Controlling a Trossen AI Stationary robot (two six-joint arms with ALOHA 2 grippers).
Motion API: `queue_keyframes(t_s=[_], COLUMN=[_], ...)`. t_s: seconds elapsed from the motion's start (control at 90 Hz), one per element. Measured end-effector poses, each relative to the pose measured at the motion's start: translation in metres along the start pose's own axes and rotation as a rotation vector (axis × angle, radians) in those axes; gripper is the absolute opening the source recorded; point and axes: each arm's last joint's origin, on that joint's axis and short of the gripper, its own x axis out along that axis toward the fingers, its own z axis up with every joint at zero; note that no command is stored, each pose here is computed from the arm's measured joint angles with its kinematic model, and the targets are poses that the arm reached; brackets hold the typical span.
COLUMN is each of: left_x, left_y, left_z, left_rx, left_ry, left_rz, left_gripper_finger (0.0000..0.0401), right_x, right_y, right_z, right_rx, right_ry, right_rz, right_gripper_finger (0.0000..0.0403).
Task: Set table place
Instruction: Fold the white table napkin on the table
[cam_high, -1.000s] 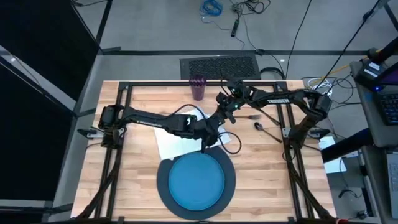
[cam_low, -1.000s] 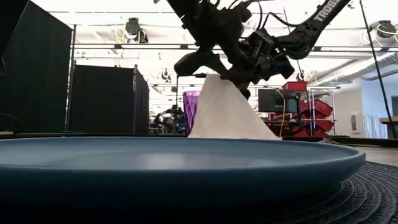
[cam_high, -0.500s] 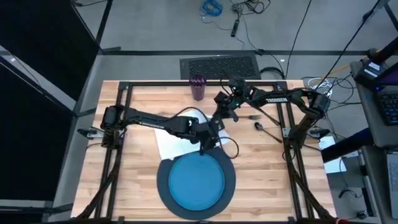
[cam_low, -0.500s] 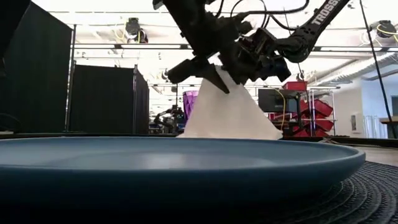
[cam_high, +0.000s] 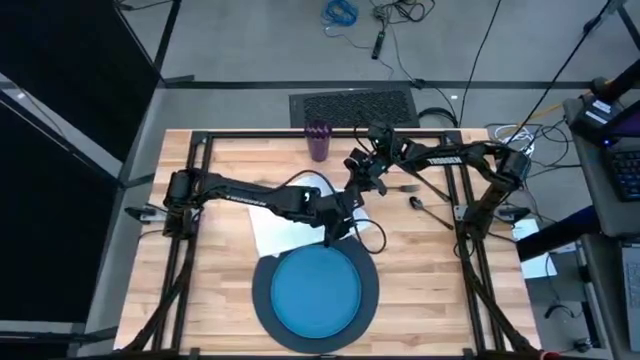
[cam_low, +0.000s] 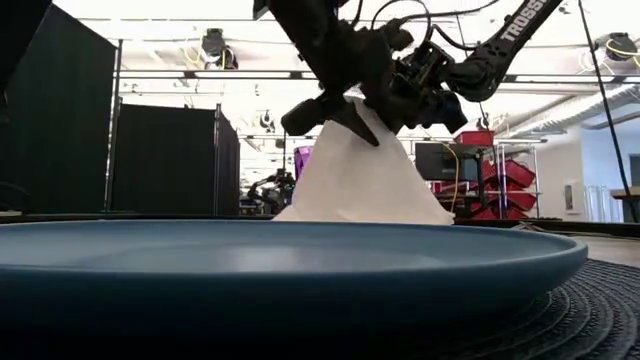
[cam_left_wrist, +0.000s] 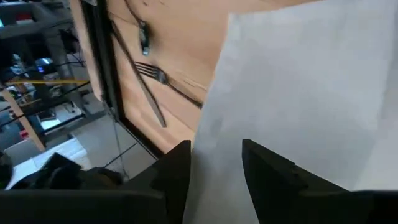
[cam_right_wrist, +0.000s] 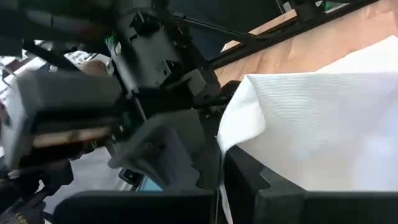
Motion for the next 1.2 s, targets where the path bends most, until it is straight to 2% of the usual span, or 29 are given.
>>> queue_keyframes(t_s=[0.233,0.311,0.411,0.467,0.744,0.9,1.056,1.2], left_x=[0.008,0.008,0.008,0.008,0.008,0.005,-0.007,-0.041], left_y=[-0.003,-0.002,0.000,0.000,0.001,0.000,-0.010,-0.009], left_z=[0.002,0.002,0.002,0.002,0.002,0.011,0.015,0.012], left_rx=[0.010,0.017,0.023,0.021,0.009,0.009,-0.075,-0.227], left_ry=[0.047,0.072,0.074,0.075,0.087,0.120,0.161,0.203], left_rz=[0.002,0.016,0.035,0.037,0.047,0.066,-0.011,-0.020], left_gripper_finger=[0.0114,0.0083,0.0022,0.0009,0.0000,0.0000,0.0000,0.0000], right_x=[0.000,0.000,0.000,0.000,0.000,0.000,0.001,-0.003], right_y=[0.000,0.000,0.000,0.000,0.000,0.001,0.002,0.000], right_z=[-0.001,0.000,0.000,0.000,0.000,0.000,-0.001,0.000], right_rx=[0.019,0.018,0.017,0.017,0.011,-0.004,-0.038,-0.057], right_ry=[0.002,0.001,0.002,0.002,0.004,0.006,0.013,-0.001], right_rz=[0.000,0.000,0.005,0.007,0.014,0.026,0.048,0.000], right_gripper_finger=[0.0000,0.0000,0.0000,0.0000,0.0000,0.0000,0.0000,0.0000])
